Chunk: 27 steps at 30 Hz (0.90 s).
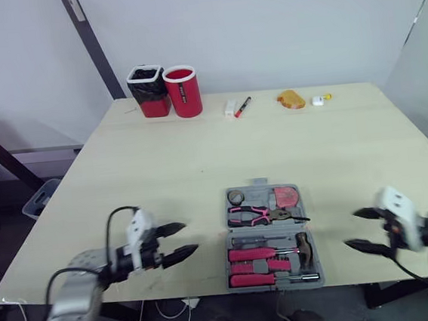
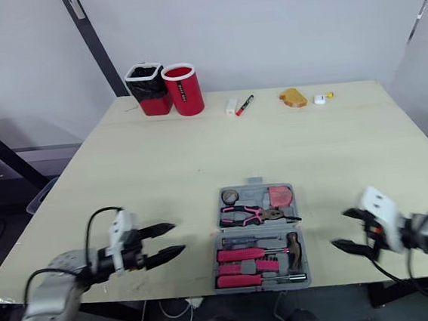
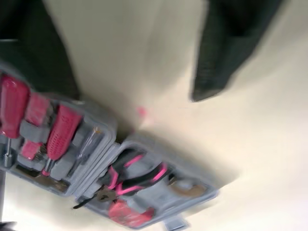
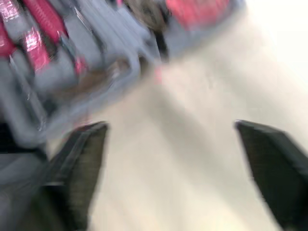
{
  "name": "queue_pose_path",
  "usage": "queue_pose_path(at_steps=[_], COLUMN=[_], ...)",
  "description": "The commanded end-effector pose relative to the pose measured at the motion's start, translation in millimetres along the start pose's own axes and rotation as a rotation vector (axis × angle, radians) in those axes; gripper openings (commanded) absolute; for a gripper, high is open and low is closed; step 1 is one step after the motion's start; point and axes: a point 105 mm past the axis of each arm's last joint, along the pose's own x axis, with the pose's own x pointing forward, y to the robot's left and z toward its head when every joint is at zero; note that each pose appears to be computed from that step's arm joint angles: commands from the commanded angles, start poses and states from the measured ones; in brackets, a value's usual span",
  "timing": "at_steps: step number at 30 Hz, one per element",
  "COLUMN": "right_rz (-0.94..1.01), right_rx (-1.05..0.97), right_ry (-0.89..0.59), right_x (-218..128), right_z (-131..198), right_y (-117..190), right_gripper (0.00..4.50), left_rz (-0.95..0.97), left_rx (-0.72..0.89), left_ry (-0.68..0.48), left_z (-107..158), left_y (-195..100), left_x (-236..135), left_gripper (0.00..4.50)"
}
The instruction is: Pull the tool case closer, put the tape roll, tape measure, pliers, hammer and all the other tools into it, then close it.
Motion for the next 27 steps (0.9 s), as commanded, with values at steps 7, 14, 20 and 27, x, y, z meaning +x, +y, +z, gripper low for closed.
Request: queue_pose_path(at_steps=[7,14,20,27], right_rz=[-0.019,0.111,0.159,0.194], right_rx=[0.106,0.315,0.413,0.473], right_ry=[-0.143,-0.147,-0.069,-0.034], right_x=[-24,25,71,104], right_z=[27,44,59,72], right_y=[4,2,-14,-25], right_gripper=[4.50,4.50,4.50,4.50], left_rz=[-0.094,-0.323,-0.441,-0.487], left_rx=[0.005,0.082,0.142,0.187], left_ry=[-0.062,-0.075,-0.048,-0.004], left_z=[30,45,34,15], left_y=[-25,-64,-75,-74], left_x=[-13,32,73,91], left_gripper=[4.40,3.16,0.39,0.06])
